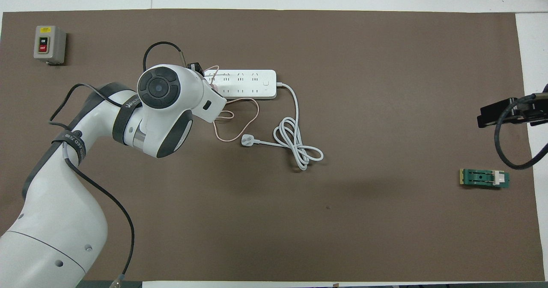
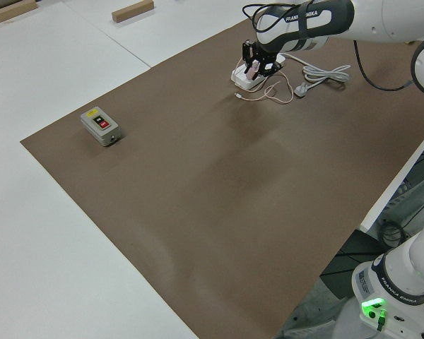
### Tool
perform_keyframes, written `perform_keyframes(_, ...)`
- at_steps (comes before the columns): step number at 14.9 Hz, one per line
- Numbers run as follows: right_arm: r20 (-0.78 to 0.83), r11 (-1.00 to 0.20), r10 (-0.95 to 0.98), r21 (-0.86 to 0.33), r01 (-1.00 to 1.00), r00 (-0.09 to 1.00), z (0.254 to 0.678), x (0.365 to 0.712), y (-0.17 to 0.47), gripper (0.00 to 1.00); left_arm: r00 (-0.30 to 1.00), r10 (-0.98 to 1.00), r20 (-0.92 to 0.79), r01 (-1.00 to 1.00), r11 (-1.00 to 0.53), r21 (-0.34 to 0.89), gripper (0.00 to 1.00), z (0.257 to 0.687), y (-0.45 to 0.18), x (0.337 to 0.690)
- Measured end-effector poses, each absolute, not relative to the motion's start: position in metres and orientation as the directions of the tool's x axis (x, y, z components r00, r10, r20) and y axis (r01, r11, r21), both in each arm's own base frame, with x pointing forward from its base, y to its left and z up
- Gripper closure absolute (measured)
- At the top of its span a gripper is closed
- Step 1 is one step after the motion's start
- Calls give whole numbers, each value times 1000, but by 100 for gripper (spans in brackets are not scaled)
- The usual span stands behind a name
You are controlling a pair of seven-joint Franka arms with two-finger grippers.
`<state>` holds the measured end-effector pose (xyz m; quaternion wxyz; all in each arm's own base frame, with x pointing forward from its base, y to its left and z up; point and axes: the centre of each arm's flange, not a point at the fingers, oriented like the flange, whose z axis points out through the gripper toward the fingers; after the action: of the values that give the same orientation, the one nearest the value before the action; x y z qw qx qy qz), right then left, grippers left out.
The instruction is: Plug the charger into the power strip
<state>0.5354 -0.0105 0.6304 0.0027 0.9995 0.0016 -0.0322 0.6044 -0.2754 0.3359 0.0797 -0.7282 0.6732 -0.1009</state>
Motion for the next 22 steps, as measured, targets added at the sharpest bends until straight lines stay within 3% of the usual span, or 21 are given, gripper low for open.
perform_keyframes(7, -64, -1000, -3, 5, -3, 998, 630, 535, -13, 0, 81, -996, 42, -966, -89, -242, 68, 336, -275, 604)
perform_keyframes(16, -65, -1000, -3, 5, -3, 998, 630, 535, -13, 0, 155, -987, 49, -981, -160, -113, 68, 338, -276, 602)
perform_keyframes(22, -65, -1000, -3, 5, -3, 998, 630, 535, -13, 0, 186, -980, 66, -975, -193, -111, 68, 382, -275, 641)
